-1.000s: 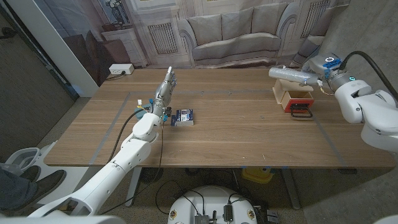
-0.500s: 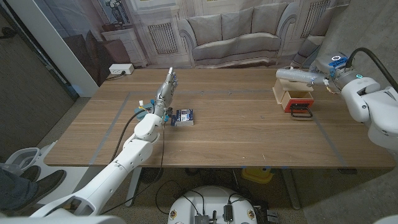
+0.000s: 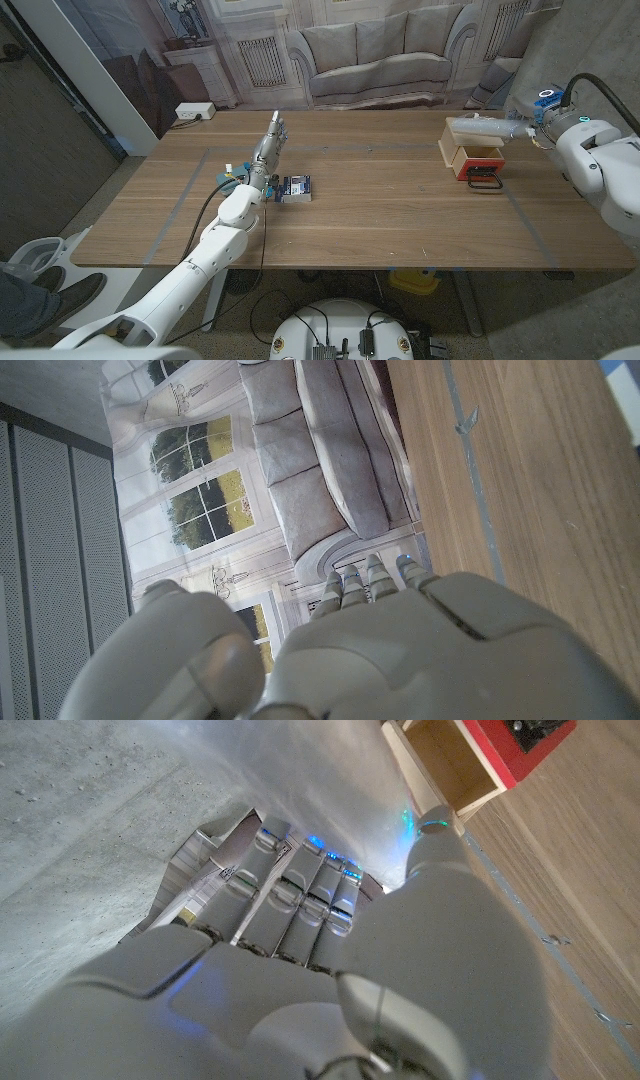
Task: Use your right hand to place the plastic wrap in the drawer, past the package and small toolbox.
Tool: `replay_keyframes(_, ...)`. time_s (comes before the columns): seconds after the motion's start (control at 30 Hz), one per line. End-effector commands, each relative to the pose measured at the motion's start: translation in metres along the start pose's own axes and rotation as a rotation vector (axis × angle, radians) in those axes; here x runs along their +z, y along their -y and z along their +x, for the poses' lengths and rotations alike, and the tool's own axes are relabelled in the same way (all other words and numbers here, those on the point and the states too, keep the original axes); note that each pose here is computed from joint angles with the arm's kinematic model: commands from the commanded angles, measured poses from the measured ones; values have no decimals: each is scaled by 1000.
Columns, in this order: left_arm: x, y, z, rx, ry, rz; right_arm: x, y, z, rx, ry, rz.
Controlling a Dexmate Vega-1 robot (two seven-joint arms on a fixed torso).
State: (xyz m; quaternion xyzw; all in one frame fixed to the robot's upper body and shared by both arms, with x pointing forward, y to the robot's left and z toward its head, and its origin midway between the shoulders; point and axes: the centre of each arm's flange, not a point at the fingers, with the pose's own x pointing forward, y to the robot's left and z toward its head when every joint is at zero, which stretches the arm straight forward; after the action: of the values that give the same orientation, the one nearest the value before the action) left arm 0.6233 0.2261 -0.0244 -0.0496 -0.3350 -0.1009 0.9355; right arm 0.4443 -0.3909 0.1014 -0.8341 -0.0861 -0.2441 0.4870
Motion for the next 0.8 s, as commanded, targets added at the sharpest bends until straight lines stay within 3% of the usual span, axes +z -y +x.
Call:
replay_keyframes(0.03,-3,3,4,-7,4,-10,-14,-1,-13,37,-38,-30)
replay_keyframes(0.8,-9,5,4,-7,-5,-15,-19,-2,-10,96,-40,-137)
